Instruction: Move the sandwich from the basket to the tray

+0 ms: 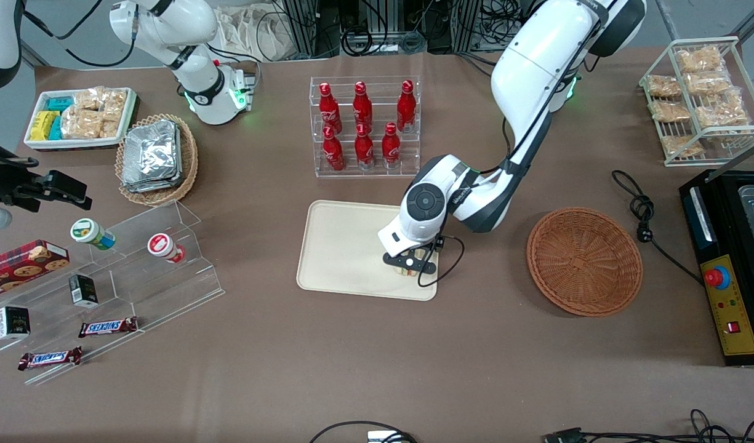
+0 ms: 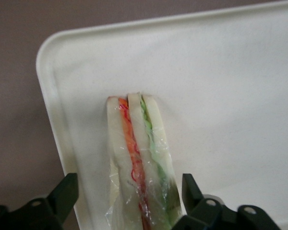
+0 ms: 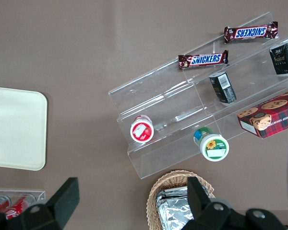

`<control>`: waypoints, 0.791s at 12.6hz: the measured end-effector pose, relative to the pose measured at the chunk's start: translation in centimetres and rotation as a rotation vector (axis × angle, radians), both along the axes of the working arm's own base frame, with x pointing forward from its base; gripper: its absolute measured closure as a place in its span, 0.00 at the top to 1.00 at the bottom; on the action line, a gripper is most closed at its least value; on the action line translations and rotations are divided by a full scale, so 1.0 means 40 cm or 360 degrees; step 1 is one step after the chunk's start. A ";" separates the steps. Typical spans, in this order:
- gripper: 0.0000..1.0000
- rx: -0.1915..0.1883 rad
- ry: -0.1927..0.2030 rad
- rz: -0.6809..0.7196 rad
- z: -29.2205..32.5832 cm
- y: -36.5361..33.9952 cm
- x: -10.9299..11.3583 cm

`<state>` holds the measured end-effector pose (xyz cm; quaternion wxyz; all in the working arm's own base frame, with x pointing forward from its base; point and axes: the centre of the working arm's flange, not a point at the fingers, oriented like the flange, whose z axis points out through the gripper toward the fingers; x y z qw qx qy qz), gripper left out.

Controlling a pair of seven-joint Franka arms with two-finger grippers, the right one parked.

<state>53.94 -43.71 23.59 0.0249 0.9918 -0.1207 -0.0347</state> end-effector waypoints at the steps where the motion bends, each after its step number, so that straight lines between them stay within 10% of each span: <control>1: 1.00 0.0004 -0.0007 0.0019 0.037 0.016 0.017; 10: 1.00 0.0133 0.0017 0.0275 0.628 0.369 0.077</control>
